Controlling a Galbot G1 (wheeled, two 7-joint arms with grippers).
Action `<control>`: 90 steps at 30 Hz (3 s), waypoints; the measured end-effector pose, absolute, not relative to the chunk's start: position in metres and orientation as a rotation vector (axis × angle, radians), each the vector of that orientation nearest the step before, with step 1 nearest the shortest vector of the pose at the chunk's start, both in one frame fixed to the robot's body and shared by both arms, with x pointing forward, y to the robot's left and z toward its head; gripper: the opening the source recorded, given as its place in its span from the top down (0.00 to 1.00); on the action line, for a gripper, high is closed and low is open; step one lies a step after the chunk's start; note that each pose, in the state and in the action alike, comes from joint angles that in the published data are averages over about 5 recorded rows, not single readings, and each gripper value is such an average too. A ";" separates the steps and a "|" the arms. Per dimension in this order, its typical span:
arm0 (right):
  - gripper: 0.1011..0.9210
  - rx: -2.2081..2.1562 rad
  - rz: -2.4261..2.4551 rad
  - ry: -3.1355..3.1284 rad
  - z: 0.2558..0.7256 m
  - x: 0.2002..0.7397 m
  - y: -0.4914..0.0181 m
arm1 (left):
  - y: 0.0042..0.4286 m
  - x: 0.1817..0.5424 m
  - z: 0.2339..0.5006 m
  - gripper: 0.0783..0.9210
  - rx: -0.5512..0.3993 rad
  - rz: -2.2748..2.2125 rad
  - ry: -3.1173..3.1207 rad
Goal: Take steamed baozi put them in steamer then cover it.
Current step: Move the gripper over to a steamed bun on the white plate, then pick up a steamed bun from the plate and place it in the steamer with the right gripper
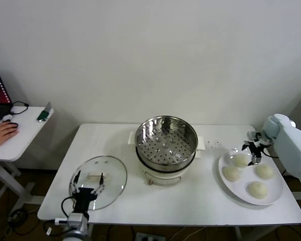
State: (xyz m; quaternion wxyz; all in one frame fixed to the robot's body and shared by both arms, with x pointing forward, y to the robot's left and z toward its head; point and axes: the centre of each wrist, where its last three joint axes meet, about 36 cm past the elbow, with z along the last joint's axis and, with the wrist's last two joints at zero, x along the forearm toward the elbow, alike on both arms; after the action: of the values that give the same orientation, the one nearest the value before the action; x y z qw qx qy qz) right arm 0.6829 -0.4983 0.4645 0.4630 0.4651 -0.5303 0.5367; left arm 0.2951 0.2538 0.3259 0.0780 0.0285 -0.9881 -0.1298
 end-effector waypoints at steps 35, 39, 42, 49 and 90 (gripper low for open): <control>0.29 1.180 1.363 -1.249 0.464 0.695 -0.481 | 0.255 0.295 0.325 0.12 0.098 -0.385 -2.953; 0.29 1.199 1.399 -1.247 0.483 0.700 -0.478 | 0.255 0.294 0.327 0.12 0.099 -0.384 -2.958; 0.29 1.227 1.445 -1.240 0.507 0.707 -0.470 | 0.255 0.293 0.328 0.12 0.099 -0.384 -2.959; 0.28 1.328 1.613 -1.176 0.587 0.735 -0.428 | 0.255 0.289 0.331 0.12 0.088 -0.384 -2.960; 0.26 1.753 2.425 -0.117 0.620 0.734 -0.050 | 0.260 0.277 0.334 0.12 0.086 -0.395 -2.953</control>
State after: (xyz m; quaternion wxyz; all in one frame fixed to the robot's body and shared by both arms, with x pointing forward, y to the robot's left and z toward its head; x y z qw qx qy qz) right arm 0.7344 -0.0504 0.6199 0.0734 0.5837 -0.0391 0.8077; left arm 0.2768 0.2600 0.3344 0.0802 0.0286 -0.9876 -0.1322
